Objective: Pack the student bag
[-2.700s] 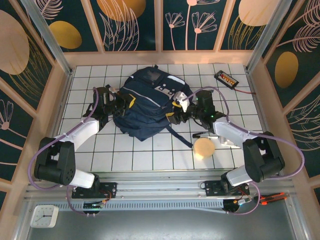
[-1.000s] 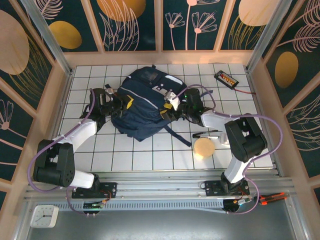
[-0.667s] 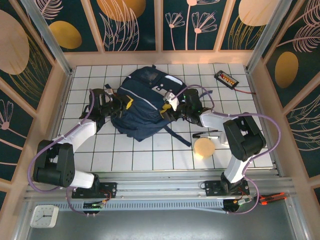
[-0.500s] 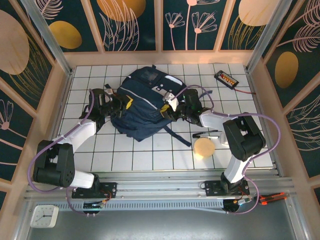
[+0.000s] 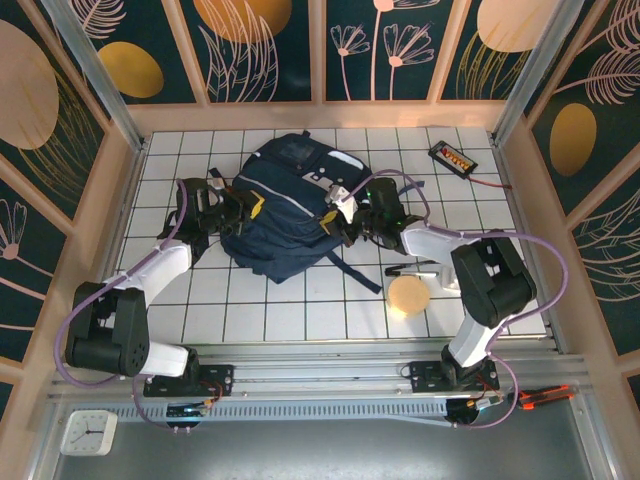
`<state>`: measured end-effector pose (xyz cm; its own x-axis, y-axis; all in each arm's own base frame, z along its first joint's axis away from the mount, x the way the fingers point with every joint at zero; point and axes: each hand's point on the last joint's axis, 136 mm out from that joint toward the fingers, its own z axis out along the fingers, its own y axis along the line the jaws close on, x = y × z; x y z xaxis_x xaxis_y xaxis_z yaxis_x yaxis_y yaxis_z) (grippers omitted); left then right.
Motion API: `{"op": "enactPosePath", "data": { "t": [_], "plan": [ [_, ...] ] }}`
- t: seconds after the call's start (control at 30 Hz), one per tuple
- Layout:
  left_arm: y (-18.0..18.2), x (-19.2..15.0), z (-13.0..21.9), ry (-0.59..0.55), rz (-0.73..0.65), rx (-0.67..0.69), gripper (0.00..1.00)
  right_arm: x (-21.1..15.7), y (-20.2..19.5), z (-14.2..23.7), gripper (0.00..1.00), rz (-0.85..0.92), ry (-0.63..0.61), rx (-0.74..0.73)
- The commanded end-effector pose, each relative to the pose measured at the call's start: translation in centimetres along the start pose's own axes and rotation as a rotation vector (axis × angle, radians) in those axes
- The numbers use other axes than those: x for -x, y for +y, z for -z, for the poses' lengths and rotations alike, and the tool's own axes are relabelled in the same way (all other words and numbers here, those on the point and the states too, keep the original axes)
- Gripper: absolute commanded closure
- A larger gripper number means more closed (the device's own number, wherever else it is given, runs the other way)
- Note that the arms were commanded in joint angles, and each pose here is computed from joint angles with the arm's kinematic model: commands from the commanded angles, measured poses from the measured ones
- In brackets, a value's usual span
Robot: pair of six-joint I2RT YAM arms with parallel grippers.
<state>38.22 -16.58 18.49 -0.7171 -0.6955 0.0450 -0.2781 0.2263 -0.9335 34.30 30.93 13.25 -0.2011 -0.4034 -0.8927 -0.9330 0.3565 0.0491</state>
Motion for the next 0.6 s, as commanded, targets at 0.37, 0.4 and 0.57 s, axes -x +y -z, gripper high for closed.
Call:
{"op": "enactPosePath", "data": {
  "t": [0.37, 0.4, 0.57],
  "plan": [
    [-2.6, 0.1, 1.4, -0.041, -0.102, -0.076, 1.00, 1.4, 4.0, 1.3, 1.00, -0.400, 0.234, 0.275],
    [-2.6, 0.1, 1.4, -0.046, -0.099, -0.077, 1.00, 1.5, 4.5, 1.4, 1.00, -0.410, 0.232, 0.292],
    [-2.6, -0.4, 1.1, -0.056, -0.081, -0.098, 1.00, 1.7, 5.0, 1.4, 1.00, -0.471, 0.220, 0.324]
  ]
}}
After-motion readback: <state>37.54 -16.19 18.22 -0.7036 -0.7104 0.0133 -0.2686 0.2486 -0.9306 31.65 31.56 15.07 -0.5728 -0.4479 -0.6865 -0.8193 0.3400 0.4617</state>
